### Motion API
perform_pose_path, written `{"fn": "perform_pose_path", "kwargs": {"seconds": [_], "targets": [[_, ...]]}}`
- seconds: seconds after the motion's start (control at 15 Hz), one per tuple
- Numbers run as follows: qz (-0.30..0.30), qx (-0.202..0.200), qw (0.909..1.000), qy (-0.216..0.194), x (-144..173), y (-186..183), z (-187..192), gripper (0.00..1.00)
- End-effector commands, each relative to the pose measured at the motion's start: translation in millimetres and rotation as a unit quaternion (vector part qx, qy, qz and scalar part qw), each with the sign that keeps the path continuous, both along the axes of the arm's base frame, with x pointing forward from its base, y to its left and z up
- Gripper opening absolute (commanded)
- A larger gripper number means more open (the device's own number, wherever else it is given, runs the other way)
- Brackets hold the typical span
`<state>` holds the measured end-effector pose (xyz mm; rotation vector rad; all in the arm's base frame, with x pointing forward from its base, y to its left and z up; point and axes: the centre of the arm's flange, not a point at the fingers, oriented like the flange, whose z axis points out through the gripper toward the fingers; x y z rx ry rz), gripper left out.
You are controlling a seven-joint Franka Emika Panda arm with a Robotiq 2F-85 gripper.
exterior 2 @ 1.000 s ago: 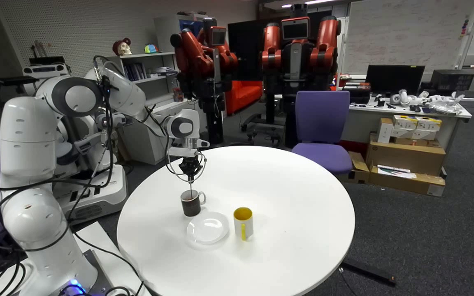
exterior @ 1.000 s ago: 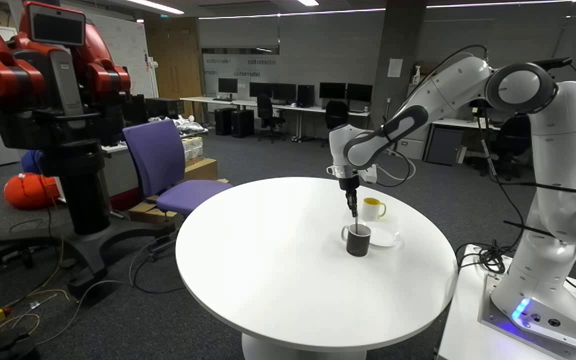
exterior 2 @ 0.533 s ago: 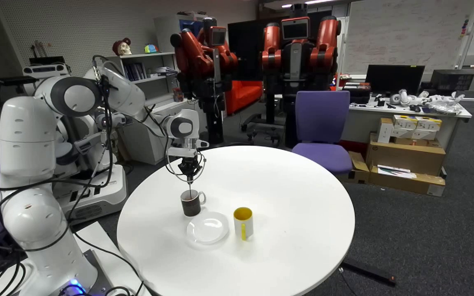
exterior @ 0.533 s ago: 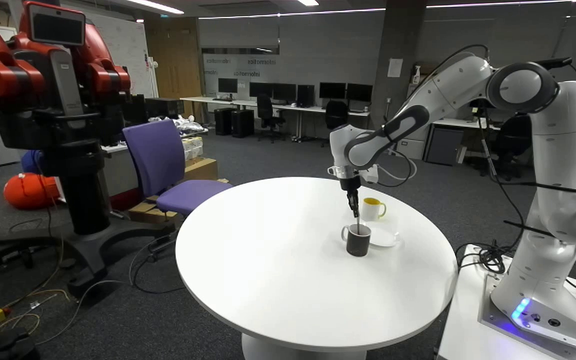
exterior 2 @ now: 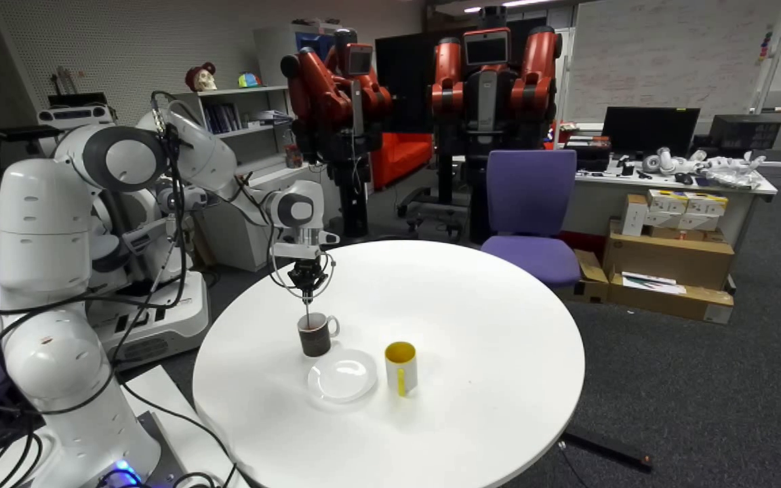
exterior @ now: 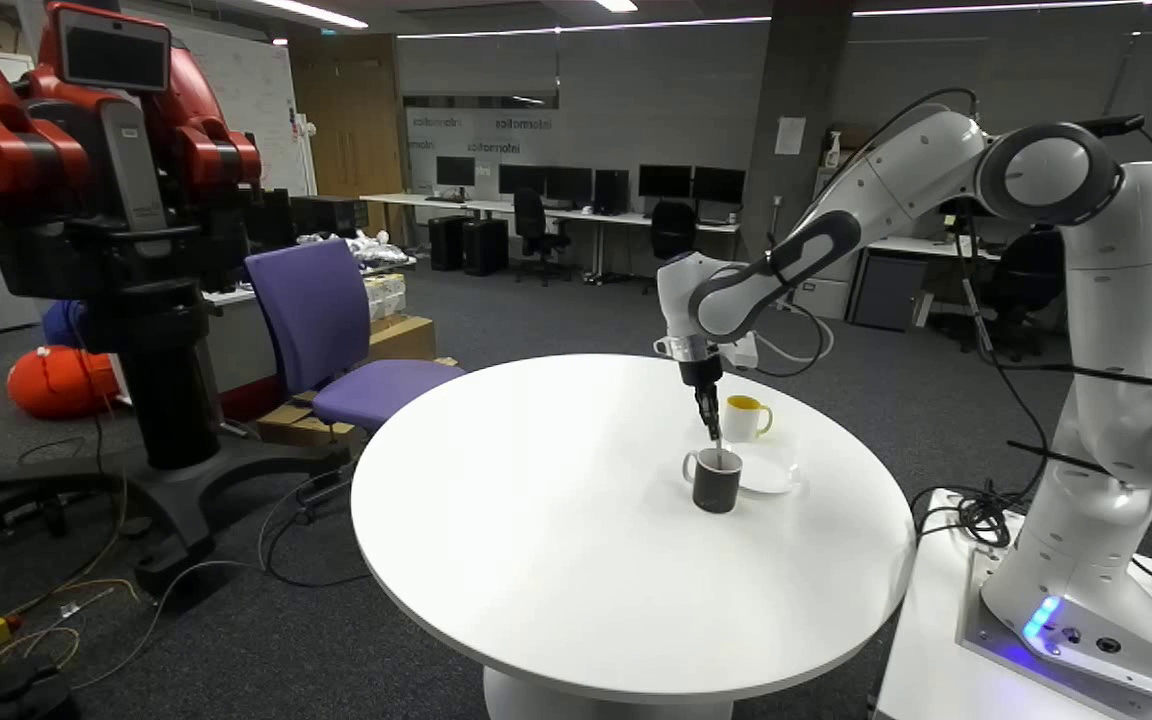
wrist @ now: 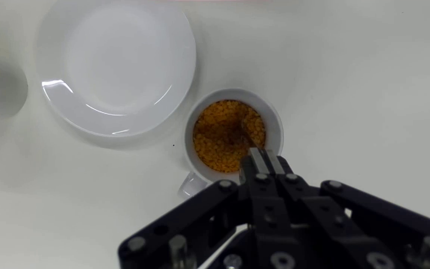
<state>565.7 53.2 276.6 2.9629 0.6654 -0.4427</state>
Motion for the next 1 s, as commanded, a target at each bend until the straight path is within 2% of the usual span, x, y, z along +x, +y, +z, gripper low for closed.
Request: {"fn": "perform_pose_path", "kwargs": {"seconds": [0.0, 0.93], "targets": [[0.012, -0.002, 0.9999, 0.001, -7.0, 3.9, 11.3, 0.00], [0.005, -0.007, 0.9999, -0.009, 14.3, -9.6, 5.8, 0.00]]}}
